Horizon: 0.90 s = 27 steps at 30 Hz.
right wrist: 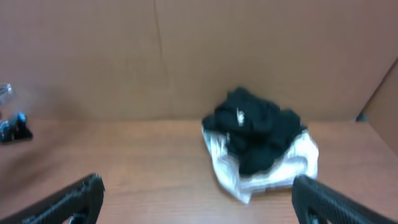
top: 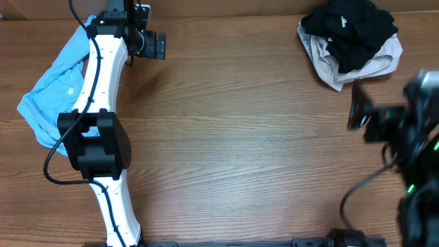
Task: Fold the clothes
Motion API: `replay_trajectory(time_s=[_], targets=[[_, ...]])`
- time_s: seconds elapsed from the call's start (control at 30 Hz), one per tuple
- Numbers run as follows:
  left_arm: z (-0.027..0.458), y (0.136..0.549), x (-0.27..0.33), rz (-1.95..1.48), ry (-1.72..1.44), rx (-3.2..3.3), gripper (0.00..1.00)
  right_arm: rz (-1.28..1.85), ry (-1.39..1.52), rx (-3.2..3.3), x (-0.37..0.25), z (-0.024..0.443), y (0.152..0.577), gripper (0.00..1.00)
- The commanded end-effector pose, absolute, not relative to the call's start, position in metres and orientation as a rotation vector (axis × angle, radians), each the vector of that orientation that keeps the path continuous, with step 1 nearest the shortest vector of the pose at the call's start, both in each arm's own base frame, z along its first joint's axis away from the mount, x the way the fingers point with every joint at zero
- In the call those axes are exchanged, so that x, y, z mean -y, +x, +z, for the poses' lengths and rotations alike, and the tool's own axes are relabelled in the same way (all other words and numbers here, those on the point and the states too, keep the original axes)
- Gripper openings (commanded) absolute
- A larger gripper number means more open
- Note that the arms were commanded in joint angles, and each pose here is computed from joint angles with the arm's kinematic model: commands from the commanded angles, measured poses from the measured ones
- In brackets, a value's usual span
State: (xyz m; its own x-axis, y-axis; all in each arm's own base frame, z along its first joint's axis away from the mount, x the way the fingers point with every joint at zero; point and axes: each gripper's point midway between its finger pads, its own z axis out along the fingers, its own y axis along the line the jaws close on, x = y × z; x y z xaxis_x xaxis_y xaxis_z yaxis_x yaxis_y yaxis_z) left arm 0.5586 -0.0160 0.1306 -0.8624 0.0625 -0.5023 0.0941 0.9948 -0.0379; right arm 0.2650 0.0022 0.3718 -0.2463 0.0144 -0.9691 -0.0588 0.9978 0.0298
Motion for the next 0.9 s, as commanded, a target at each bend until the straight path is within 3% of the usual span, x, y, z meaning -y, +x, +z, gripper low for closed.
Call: replay_trajectory(time_s=[0.0, 0.23, 0.6, 0.87], targets=[[0.123, 0.558, 0.018, -0.088, 0.105, -2.629, 1.00, 0.074, -0.035, -1.796, -0.005, 0.334, 0.250, 1.00], [0.123, 0.558, 0.018, -0.088, 0.105, -2.629, 1.00, 0.147, 0.195, -1.700, 0.008, 0.271, 0.235, 1.00], [0.123, 0.558, 0.018, -0.088, 0.105, -2.629, 1.00, 0.134, 0.187, -1.602, 0.011, 0.200, 0.244, 1.00], [0.123, 0.558, 0.018, -0.088, 0.105, -2.629, 1.00, 0.146, 0.174, -1.472, 0.011, 0.199, 0.245, 1.00]])
